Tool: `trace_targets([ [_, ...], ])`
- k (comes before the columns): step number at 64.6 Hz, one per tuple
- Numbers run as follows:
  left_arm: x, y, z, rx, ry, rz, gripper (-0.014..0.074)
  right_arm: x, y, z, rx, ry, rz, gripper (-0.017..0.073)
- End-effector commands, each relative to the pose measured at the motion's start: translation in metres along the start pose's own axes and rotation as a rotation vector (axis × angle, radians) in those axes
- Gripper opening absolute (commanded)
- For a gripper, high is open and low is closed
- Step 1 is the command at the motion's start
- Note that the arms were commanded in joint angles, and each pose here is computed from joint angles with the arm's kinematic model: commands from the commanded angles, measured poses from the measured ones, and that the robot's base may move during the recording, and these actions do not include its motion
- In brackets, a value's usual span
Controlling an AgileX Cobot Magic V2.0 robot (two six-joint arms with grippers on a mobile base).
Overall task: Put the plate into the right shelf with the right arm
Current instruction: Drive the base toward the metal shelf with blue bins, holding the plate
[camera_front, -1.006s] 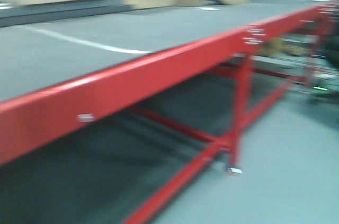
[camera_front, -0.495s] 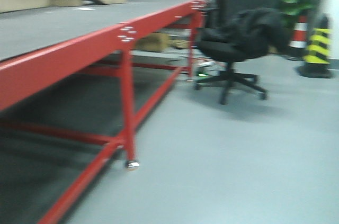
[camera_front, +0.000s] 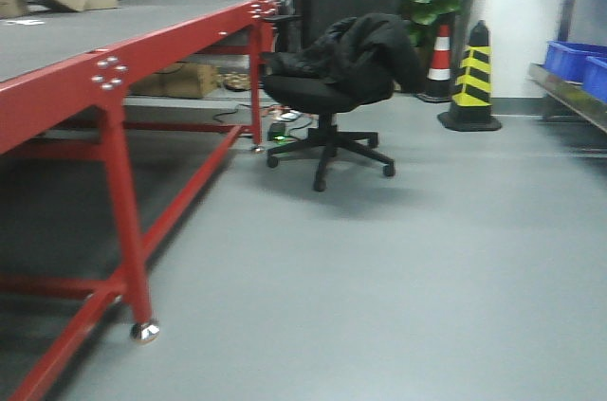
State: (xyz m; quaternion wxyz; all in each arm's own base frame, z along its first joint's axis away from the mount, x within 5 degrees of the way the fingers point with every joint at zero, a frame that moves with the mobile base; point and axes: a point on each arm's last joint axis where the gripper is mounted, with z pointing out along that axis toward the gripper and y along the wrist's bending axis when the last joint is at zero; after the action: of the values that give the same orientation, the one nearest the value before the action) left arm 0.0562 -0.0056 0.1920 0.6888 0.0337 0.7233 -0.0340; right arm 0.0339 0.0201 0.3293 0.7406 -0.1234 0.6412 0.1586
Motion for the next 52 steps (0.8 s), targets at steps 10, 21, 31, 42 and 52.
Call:
trace_targets([
  [10, -0.0054, 0.0002, -0.0003, -0.001, -0.083, -0.007, -0.0047, -0.0151, -0.0026, 0.0003, 0.031, -0.098, 0.015, 0.0063],
  [21, -0.0054, 0.0002, -0.0003, -0.001, -0.083, -0.007, -0.0047, -0.0151, -0.0026, 0.0003, 0.031, -0.098, 0.015, 0.0063],
  [31, -0.0054, 0.0002, -0.0003, -0.001, -0.083, -0.007, -0.0047, -0.0151, -0.0026, 0.0003, 0.031, -0.098, 0.015, 0.0063],
  [42, -0.0054, 0.0002, -0.0003, -0.001, -0.083, -0.007, -0.0047, -0.0151, -0.0026, 0.0003, 0.031, -0.098, 0.015, 0.0063],
  [52, -0.0054, 0.0002, -0.0003, -0.001, -0.083, -0.007, -0.0047, -0.015, -0.0025, 0.0003, 0.031, -0.097, 0.015, 0.0063],
])
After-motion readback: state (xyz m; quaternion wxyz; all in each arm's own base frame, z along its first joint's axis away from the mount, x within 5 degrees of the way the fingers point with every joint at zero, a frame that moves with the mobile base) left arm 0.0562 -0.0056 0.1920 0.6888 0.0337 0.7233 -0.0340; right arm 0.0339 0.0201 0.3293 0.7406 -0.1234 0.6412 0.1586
